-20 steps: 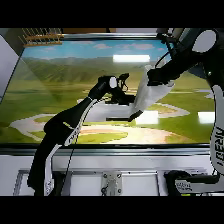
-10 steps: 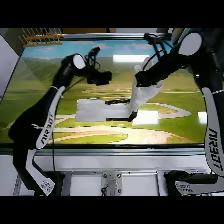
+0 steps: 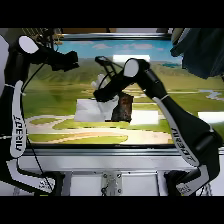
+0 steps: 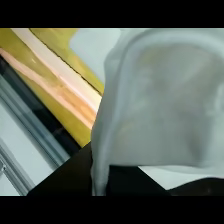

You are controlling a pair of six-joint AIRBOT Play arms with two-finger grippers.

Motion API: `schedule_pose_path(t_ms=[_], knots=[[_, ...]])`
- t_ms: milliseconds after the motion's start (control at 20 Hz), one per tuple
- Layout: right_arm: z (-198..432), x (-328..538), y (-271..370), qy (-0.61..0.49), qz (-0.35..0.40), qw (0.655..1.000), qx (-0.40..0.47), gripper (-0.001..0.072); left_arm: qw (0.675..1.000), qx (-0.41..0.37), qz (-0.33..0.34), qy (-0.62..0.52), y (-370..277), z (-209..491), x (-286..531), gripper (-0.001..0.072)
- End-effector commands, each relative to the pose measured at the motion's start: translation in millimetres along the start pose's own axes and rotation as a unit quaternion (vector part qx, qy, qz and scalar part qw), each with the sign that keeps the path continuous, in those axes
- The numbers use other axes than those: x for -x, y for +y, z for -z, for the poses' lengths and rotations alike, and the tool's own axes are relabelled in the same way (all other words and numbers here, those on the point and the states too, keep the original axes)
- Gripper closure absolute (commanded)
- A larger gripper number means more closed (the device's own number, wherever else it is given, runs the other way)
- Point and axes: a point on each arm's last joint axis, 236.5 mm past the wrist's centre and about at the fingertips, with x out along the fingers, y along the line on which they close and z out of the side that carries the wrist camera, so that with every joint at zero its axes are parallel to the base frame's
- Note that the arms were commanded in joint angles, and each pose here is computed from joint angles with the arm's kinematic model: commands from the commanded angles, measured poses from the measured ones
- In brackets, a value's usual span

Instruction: Fold the clothes and pants, and hang the long-sleeved shirts on hangers.

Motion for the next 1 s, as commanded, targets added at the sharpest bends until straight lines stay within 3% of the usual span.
schedule_pose_path(t_ms=[0, 50, 100, 150, 250, 400, 600, 800, 950], knots=[[-20, -68, 20, -0.039, -0.042, 0.998, -0.019, 0.0697, 1.0, 0.007, -0.011, -0.013, 16, -5, 31, 0.0702], [-24, -87, 21, -0.049, -0.051, 0.997, -0.03, 0.0689, 1.0, 0.009, -0.013, -0.014, 18, -5, 37, 0.0703], [-28, -103, 21, -0.06, -0.056, 0.996, -0.04, 0.0618, 1.0, 0.008, -0.013, -0.014, 17, -5, 40, 0.0702], [-32, -118, 20, -0.071, -0.062, 0.994, -0.053, 0.0367, 1.0, 0.007, -0.013, -0.016, 16, -5, 43, 0.0702], [-36, -138, 24, -0.082, -0.088, 0.991, -0.066, 0.0177, 1.0, 0.006, -0.012, -0.017, 15, -5, 44, 0.0702], [-45, -132, 47, -0.1, -0.146, 0.983, -0.042, 0.0167, 1.0, 0.006, -0.012, -0.017, 15, -5, 44, 0.0702], [-60, -74, 34, -0.118, -0.132, 0.984, 0.0, 0.0183, 1.0, 0.002, -0.013, -0.011, 15, -2, 44, 0.0702], [-47, 15, -50, -0.127, -0.011, 0.992, -0.008, 0.0187, 1.0, -0.017, -0.008, 0.01, 4, 13, 36, 0.0702], [14, 74, -129, -0.123, 0.089, 0.986, -0.073, 0.0187, 0.999, -0.022, -0.002, 0.031, -4, 44, 18, 0.0702]])
